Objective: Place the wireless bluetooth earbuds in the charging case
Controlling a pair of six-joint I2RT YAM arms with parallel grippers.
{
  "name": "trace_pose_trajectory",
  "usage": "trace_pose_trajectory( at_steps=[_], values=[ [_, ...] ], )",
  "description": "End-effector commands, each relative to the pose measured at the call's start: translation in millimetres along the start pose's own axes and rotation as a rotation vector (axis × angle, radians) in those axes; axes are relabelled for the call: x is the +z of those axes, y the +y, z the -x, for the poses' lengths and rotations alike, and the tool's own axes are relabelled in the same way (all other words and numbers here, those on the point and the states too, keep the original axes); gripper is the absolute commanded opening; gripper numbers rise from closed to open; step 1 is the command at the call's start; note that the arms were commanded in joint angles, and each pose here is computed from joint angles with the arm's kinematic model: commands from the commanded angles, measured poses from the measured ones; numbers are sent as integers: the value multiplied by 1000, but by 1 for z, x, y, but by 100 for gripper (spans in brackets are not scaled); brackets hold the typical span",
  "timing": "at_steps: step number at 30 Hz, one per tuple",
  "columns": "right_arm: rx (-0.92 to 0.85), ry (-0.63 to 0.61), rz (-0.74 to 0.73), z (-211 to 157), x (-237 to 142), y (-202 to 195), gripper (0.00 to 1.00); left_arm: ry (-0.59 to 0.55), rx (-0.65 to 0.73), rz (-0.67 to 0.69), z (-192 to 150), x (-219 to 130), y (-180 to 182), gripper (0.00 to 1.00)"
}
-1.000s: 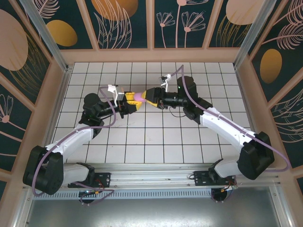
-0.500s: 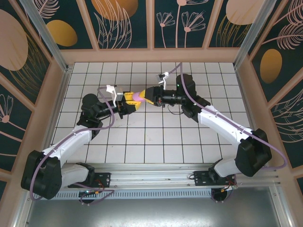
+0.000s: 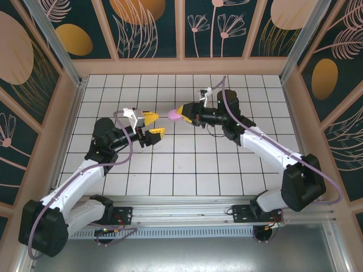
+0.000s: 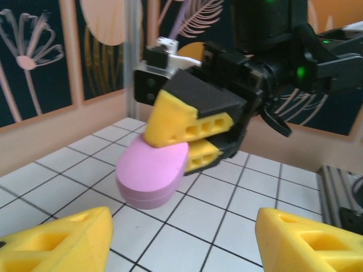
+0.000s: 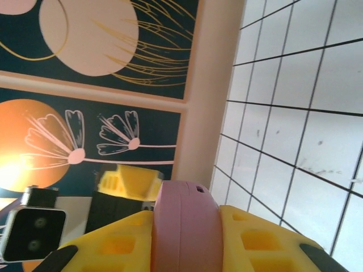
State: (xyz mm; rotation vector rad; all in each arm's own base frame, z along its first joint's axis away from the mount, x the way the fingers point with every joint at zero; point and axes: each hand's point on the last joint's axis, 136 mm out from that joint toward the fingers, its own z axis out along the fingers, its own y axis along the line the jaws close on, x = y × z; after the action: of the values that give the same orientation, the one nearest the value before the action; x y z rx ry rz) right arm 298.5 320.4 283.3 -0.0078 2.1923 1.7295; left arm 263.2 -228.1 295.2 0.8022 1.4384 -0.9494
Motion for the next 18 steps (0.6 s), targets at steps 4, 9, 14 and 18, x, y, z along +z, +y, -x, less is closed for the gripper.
trace_pose_trajectory(
  at_steps=[4, 9, 14, 18],
  values=[
    [-47, 26, -140, -23, 22, -57, 20, 67, -73, 370, -24, -20, 56, 68],
    [-75, 103, -187, -54, 65, -92, 17, 65, -148, 521, -37, -35, 76, 69],
    [-124, 223, -254, -89, 98, -133, 16, 27, -207, 663, -44, -56, 90, 71],
    [-126, 289, -311, -111, 111, -171, 15, 7, -242, 672, -51, -62, 88, 71]
  ],
)
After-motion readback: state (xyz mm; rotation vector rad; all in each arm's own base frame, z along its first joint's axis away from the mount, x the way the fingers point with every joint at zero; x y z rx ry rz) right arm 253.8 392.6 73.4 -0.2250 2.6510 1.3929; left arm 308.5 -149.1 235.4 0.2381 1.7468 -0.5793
